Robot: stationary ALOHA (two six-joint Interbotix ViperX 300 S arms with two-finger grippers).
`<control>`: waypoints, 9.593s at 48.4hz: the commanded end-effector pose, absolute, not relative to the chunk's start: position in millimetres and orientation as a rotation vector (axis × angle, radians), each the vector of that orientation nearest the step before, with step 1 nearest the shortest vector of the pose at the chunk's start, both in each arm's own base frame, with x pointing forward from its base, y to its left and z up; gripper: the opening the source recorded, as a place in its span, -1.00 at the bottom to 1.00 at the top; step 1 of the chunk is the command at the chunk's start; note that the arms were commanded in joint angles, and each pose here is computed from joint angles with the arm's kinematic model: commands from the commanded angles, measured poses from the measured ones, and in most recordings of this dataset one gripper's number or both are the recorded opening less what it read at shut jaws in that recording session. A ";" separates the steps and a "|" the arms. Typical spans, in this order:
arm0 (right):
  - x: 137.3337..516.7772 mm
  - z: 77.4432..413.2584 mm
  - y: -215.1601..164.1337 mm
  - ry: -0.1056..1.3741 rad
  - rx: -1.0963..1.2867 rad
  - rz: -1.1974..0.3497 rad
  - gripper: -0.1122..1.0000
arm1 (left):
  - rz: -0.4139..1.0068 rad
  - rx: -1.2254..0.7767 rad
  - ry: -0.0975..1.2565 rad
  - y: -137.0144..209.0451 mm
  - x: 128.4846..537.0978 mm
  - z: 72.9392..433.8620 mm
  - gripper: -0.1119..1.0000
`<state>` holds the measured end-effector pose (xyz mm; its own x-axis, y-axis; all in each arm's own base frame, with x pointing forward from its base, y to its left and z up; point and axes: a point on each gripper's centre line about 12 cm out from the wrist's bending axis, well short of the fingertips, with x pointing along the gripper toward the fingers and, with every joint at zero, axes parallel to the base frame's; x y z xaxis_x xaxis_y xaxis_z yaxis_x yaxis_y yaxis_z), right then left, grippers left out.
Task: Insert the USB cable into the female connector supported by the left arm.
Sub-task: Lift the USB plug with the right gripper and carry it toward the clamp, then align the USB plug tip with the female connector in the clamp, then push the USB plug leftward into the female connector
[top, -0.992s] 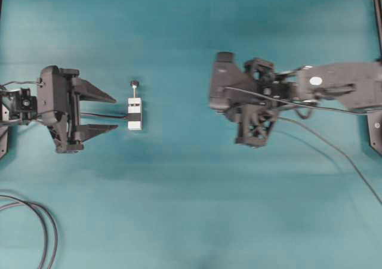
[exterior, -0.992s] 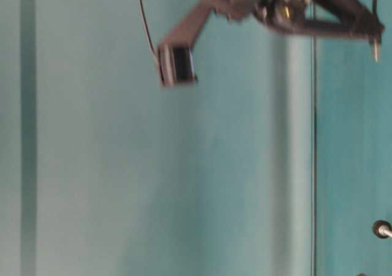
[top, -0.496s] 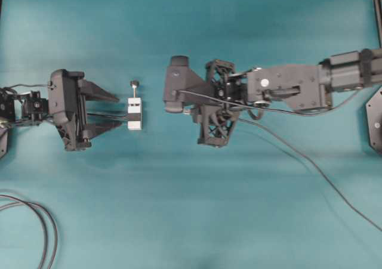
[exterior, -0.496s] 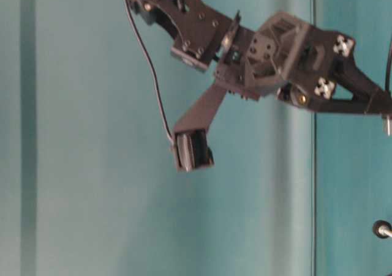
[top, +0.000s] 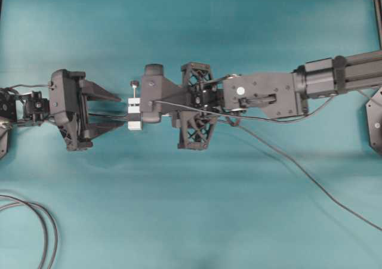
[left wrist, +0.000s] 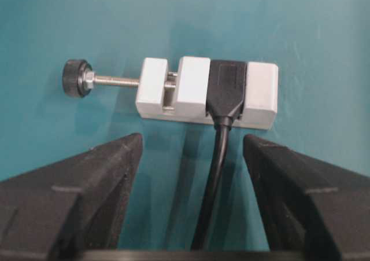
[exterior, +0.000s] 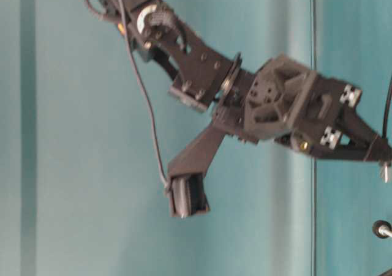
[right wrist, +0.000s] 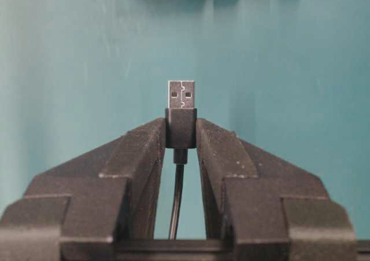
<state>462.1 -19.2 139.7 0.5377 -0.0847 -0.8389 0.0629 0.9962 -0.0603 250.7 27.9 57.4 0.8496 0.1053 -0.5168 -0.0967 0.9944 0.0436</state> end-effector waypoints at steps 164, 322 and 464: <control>511.0 149.4 -20.3 0.926 -0.095 -0.079 -0.42 | 0.098 0.047 0.601 29.4 256.3 43.7 0.44; 510.0 132.6 -21.1 0.914 -0.089 -0.071 -0.42 | 0.102 0.046 0.598 30.5 257.8 44.2 0.44; 520.5 128.7 -12.8 0.891 -0.092 -0.054 -0.42 | 0.123 0.066 0.585 42.7 286.4 51.6 0.44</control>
<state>510.5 -13.9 107.9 0.5752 -0.0885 -0.8132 0.0044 0.9944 -0.1051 267.0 32.9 47.1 0.8146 0.1096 -0.5695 -0.0790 0.9938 0.0782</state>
